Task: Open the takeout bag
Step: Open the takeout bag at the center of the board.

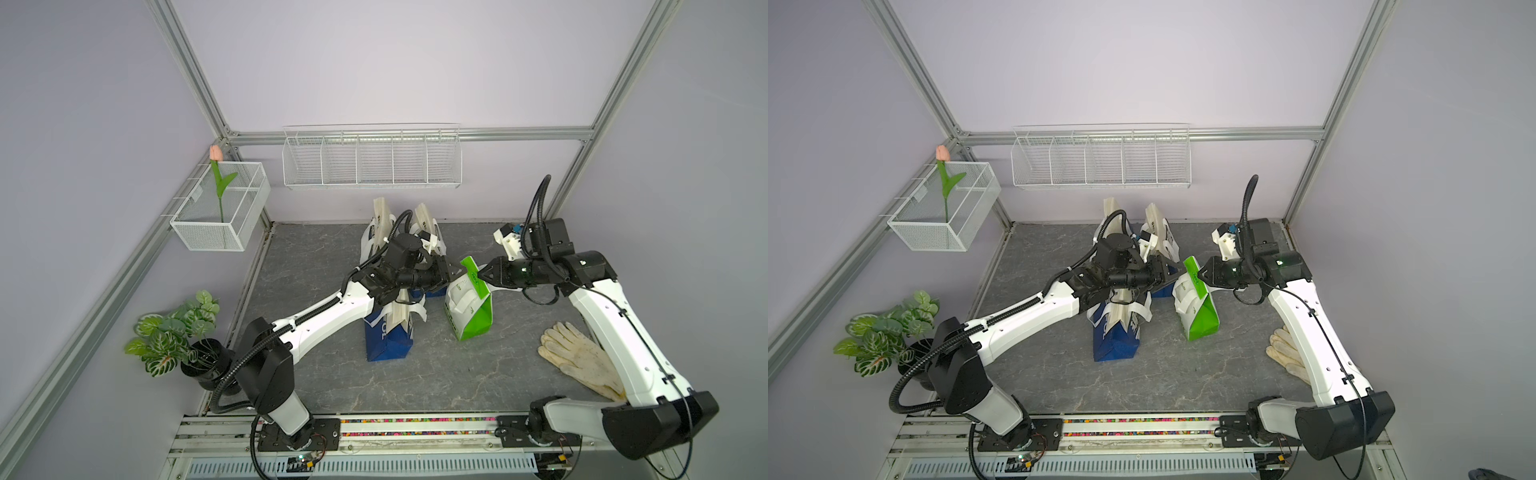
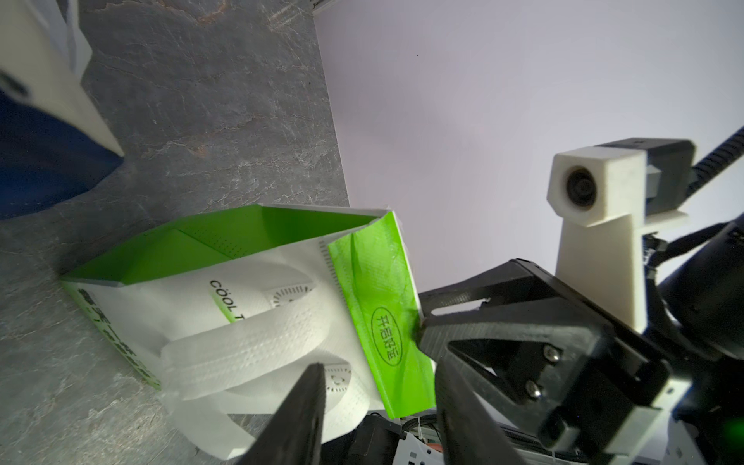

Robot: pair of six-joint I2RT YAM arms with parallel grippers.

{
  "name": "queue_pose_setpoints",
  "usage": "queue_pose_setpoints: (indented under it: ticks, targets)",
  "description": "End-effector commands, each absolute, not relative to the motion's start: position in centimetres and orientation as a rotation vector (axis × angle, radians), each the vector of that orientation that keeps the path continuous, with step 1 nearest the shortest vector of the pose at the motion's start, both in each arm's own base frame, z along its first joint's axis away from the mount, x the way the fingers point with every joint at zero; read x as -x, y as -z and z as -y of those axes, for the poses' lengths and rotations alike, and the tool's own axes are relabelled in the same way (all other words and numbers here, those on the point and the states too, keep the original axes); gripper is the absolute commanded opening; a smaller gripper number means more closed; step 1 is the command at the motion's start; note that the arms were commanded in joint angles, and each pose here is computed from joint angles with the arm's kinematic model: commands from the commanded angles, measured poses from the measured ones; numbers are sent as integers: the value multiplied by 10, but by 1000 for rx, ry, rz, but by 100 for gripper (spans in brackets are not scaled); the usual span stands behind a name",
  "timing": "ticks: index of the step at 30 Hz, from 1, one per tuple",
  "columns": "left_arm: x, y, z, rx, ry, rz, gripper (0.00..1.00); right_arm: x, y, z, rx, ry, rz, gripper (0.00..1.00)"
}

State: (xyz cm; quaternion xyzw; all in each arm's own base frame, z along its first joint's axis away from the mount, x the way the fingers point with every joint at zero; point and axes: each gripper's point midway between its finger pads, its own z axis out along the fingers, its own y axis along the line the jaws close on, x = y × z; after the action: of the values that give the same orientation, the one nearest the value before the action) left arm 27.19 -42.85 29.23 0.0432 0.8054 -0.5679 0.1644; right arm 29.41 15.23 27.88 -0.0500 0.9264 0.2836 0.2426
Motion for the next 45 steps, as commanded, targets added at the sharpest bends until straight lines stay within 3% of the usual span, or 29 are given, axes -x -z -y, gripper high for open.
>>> queue_pose_setpoints:
  ticks: [1, 5, 8, 9, 12, 18, 25, 45]
  targets:
    - [-276, -308, 430, -110, 1663, -2238, 47, -298, -283, -153, 153, -776, -2519, 16]
    - [-276, -307, 424, -91, 1651, -2234, 47, -298, -282, -154, 157, -774, -2523, 16]
    - [-278, -304, 421, -80, 1641, -2241, 47, -300, -279, -153, 155, -761, -2529, 35]
    - [-277, -305, 420, -81, 1642, -2240, 47, -301, -278, -152, 154, -754, -2534, 37]
    - [-277, -304, 419, -82, 1633, -2241, 47, -304, -274, -149, 147, -720, -2555, 31]
    - [-278, -303, 420, -87, 1637, -2233, 47, -304, -281, -156, 163, -775, -2529, 7]
    - [-281, -310, 419, -51, 1705, -2167, 47, -292, -315, -179, 220, -1014, -2396, 7]
    - [-295, -308, 414, 23, 1776, -2051, 44, -273, -306, -193, 287, -1137, -2398, 7]
